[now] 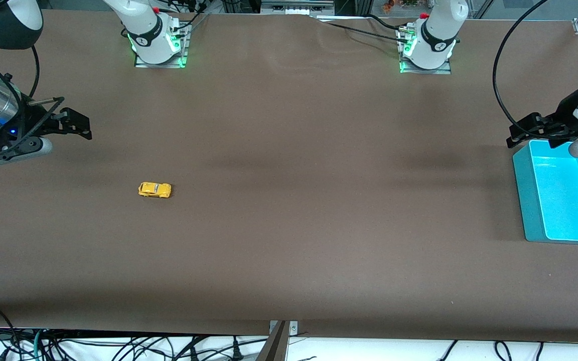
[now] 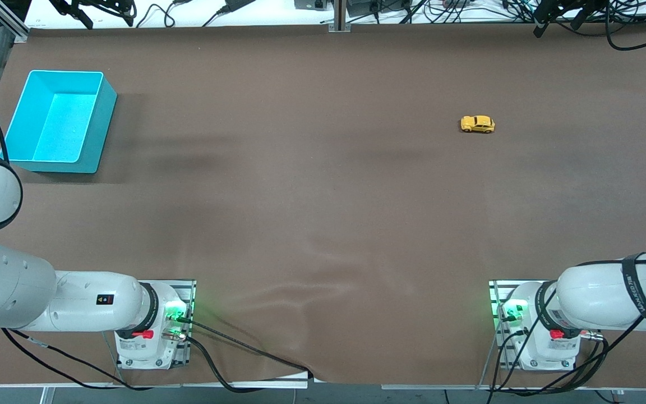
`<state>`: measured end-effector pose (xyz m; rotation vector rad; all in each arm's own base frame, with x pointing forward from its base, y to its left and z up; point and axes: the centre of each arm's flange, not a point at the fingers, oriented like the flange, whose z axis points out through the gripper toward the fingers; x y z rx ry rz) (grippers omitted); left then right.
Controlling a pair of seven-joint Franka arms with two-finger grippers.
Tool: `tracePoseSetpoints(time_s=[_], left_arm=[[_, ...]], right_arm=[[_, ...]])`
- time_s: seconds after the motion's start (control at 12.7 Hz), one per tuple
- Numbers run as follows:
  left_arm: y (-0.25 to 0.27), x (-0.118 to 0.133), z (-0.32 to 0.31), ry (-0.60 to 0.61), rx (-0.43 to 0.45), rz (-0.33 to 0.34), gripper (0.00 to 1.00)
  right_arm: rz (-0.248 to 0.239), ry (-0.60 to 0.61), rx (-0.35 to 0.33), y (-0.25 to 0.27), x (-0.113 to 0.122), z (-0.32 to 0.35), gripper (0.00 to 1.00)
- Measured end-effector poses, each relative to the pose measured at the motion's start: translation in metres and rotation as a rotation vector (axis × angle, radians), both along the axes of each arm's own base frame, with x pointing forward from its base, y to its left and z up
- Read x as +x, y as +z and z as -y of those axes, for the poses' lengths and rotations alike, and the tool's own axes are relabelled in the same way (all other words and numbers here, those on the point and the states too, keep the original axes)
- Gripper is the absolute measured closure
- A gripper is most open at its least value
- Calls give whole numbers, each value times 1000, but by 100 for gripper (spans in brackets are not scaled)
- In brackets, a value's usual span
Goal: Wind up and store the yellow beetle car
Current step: 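Reach the right gripper down to the yellow beetle car and grasp it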
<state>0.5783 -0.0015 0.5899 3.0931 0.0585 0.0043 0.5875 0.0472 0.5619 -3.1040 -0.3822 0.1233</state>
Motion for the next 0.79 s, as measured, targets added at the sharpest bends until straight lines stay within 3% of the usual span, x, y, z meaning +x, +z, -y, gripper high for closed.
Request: tracePoseSetpoints(time_s=[0.24,0.39,0.79], left_arm=[[0,0,0,0,0,0,0],[0,0,0,0,0,0,0],[0,0,0,0,0,1,0]], right_arm=[[-50,40,0,-24,-5,-6,0],[-95,196,15,-61,-10,-18,0],[-30,666,73,-172,-12,-25,0]])
